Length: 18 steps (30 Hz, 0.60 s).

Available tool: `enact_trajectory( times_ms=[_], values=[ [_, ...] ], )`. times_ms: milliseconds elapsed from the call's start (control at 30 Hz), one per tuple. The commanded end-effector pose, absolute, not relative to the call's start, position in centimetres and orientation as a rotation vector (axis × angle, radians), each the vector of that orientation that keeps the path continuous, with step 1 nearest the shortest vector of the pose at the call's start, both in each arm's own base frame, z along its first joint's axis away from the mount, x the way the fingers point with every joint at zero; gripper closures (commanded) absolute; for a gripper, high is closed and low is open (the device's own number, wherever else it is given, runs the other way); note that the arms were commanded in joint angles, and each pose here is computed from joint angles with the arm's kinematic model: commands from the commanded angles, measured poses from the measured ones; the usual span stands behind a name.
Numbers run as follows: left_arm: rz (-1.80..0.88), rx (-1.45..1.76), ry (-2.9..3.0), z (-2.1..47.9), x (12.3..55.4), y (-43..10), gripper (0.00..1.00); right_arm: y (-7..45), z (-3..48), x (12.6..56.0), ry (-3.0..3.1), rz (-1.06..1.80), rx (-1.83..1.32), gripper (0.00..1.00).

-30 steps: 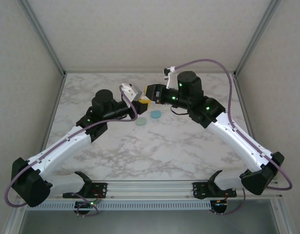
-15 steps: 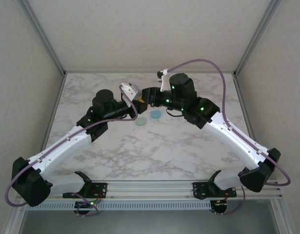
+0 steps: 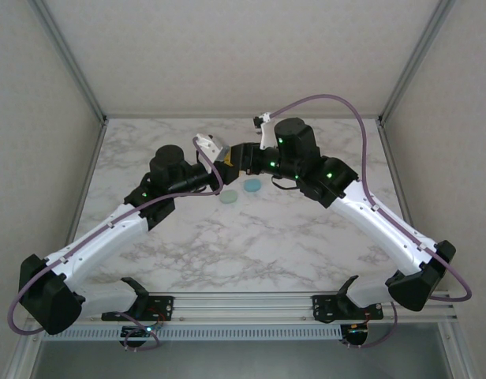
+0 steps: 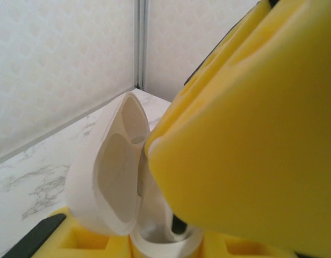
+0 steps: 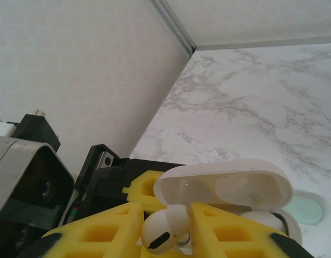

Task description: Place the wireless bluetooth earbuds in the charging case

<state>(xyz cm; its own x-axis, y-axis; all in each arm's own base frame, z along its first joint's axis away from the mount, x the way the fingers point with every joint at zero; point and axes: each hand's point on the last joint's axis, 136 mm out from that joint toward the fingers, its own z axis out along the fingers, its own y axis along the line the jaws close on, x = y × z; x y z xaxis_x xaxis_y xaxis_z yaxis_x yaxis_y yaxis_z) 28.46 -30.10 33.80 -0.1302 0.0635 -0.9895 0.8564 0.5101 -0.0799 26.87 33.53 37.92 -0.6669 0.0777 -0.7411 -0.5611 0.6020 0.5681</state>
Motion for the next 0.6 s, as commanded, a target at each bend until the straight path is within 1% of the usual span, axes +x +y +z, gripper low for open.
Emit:
enact_trajectory(
  times_ms=[0,100,233,367,567],
  values=[
    [-0.841,0.784,1.481,36.4,28.2,-30.0,0.89,34.3,38.0,26.4,2.068,1.115,-0.404,0.71],
    [-0.838,0.775,1.481,36.4,28.3,-29.9,0.89,34.1,37.1,26.7,2.100,1.076,-0.397,0.71],
    [-0.837,0.780,1.476,36.6,28.1,-29.9,0.89,33.4,36.4,27.0,2.128,1.011,-0.382,0.68],
    [-0.835,0.786,1.475,36.6,28.1,-29.9,0.89,33.1,36.7,27.2,2.128,0.982,-0.389,0.65],
    [-0.838,0.790,1.481,36.4,28.1,-30.0,0.89,33.2,37.3,27.3,2.115,0.978,-0.399,0.65]
  ],
)
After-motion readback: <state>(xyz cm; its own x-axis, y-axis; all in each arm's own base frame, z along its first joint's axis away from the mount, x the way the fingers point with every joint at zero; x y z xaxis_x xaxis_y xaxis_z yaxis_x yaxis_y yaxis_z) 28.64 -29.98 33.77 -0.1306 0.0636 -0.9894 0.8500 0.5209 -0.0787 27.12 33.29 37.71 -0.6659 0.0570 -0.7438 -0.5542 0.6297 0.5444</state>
